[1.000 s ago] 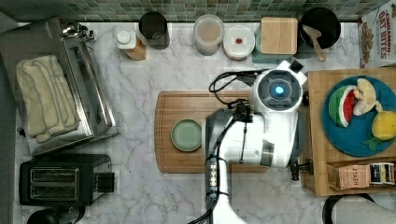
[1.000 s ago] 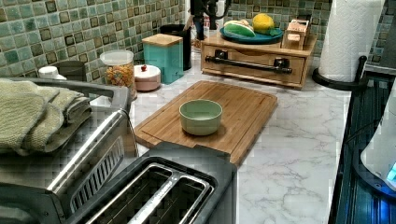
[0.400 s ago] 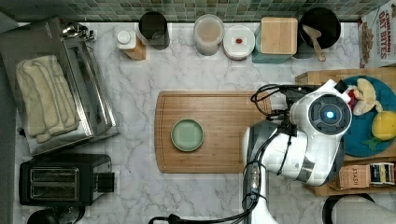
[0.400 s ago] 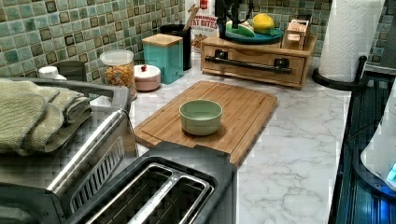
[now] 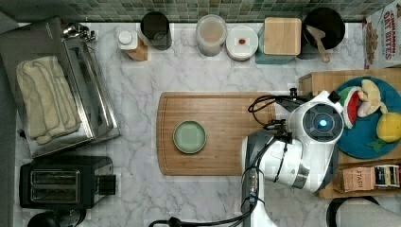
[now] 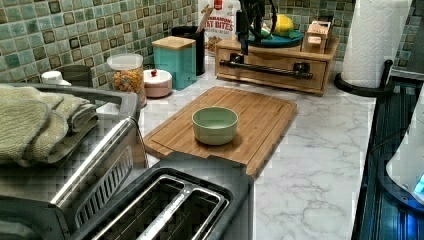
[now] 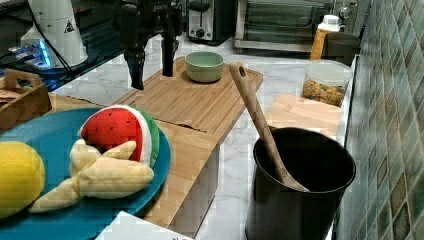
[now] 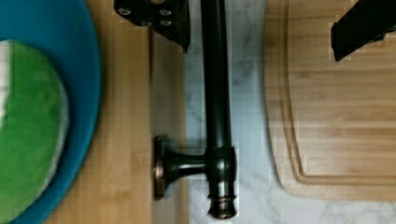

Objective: Open the drawer.

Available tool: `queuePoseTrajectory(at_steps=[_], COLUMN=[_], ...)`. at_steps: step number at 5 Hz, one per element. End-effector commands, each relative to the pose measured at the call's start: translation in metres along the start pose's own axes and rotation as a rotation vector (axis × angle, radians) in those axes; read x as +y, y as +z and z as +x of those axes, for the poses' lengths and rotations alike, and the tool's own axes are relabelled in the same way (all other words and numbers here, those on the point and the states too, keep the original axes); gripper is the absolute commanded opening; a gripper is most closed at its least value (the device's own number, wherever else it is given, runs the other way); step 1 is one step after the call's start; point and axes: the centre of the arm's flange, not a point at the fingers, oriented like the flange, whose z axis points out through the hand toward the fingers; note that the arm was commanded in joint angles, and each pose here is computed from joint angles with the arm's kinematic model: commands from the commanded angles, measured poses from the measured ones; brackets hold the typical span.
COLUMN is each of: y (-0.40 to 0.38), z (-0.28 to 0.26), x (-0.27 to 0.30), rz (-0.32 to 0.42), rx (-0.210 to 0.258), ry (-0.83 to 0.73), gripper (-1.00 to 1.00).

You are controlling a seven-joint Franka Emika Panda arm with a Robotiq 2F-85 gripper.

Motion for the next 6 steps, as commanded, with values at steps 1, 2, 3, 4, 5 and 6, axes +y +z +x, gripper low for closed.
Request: queuePoseTrajectory(at_steps=[1, 2, 3, 4, 5, 6], y=[0.032, 0.048, 0.058, 0.075, 0.094, 0.099], z=[-0.014, -0.023, -0.027, -0.041, -0.046, -0.04], x=[0.013, 0.022, 0.023, 0.022, 0.023, 0.017], rz=[-0.098, -0.109, -0.101, -0.078, -0.021, -0.025], rx=[0.075, 0.085, 0.045, 0.057, 0.041, 0.057], ry=[-0.15, -0.146, -0.114, -0.072, -0.058, 0.002], gripper=[1.0, 1.0, 1.0, 1.0, 1.0, 1.0])
